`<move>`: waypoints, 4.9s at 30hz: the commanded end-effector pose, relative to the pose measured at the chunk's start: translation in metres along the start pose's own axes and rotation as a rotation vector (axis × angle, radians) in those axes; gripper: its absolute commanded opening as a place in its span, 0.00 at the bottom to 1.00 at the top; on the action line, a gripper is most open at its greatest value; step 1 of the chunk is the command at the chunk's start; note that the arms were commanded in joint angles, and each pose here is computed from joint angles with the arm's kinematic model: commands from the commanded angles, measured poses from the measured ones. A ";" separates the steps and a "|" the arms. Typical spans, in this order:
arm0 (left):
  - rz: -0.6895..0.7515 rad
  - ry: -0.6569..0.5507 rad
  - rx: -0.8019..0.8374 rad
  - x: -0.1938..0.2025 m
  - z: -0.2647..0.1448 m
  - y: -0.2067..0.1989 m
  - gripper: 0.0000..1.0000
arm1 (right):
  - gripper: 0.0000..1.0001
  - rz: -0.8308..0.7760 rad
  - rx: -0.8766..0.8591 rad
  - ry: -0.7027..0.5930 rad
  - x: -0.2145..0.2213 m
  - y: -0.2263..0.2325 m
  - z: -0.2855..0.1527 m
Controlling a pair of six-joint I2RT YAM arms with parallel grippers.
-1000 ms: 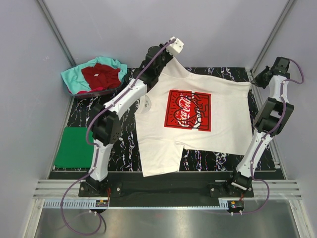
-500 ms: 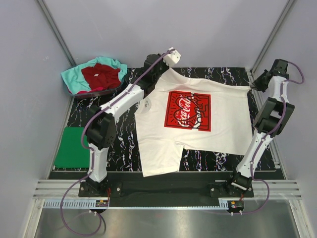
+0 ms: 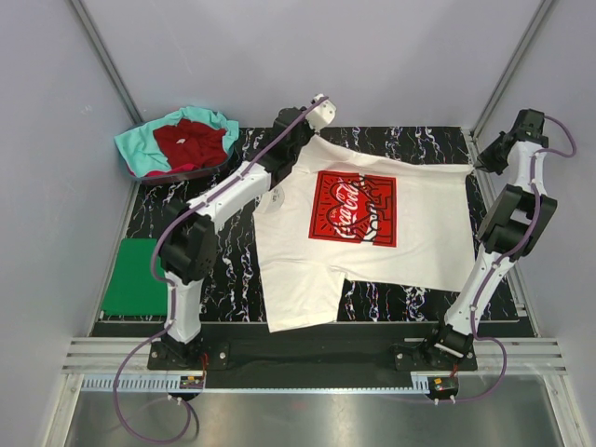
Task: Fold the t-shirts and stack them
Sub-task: Fold the tshirt
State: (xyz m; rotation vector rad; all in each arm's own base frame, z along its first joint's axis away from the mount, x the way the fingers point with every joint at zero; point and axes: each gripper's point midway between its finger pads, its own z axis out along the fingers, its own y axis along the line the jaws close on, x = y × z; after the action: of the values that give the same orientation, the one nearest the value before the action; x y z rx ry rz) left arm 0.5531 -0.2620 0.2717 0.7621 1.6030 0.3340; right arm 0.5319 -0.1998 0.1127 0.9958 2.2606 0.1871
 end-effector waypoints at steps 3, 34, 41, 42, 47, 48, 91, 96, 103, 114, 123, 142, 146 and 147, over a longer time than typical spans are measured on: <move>-0.029 -0.010 -0.048 -0.019 -0.040 0.015 0.00 | 0.00 0.004 0.040 -0.045 -0.012 -0.008 -0.034; -0.024 0.571 -0.296 0.068 -0.136 -0.048 0.04 | 0.00 -0.016 0.103 0.051 0.018 -0.030 -0.020; -0.005 0.629 -0.235 0.076 -0.144 -0.074 0.04 | 0.00 -0.016 0.103 0.063 0.021 -0.031 -0.014; -0.016 0.630 -0.231 0.077 -0.145 -0.076 0.04 | 0.00 -0.015 0.104 0.064 0.021 -0.031 -0.014; -0.007 0.659 -0.213 0.088 -0.152 -0.085 0.06 | 0.00 -0.016 0.117 0.076 0.026 -0.036 -0.013; 0.000 0.662 -0.218 0.090 -0.153 -0.085 0.06 | 0.00 -0.016 0.120 0.079 0.028 -0.036 -0.013; -0.424 0.385 0.156 0.050 -0.099 -0.021 0.57 | 0.74 -0.075 0.034 0.149 0.092 0.032 -0.049; -0.516 0.349 0.119 0.069 -0.036 -0.002 0.50 | 0.75 -0.076 -0.016 0.192 0.100 0.054 -0.041; -0.633 0.310 0.123 0.098 0.028 -0.007 0.43 | 0.72 -0.077 -0.047 0.237 0.105 0.059 -0.027; -0.696 0.356 0.025 0.151 0.079 -0.033 0.45 | 0.67 -0.126 -0.027 0.238 0.106 0.053 -0.025; -0.843 0.417 -0.009 0.174 0.092 -0.041 0.45 | 0.67 -0.150 0.008 0.257 0.114 0.041 -0.015; -1.100 0.527 0.118 0.197 0.093 -0.068 0.29 | 0.66 -0.128 0.009 0.285 0.124 0.036 0.000; -1.077 0.532 0.064 0.203 0.090 -0.055 0.18 | 0.66 -0.118 0.025 0.296 0.129 0.031 0.008; -1.068 0.537 0.052 0.204 0.088 -0.051 0.10 | 0.66 -0.115 0.034 0.289 0.127 0.031 0.010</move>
State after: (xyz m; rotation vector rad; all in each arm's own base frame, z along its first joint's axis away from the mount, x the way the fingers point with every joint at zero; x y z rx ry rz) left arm 0.6077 -0.1914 0.0354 -0.2407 2.3551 -0.3123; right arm 0.4872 -0.0860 0.0551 0.8898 2.6023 0.2807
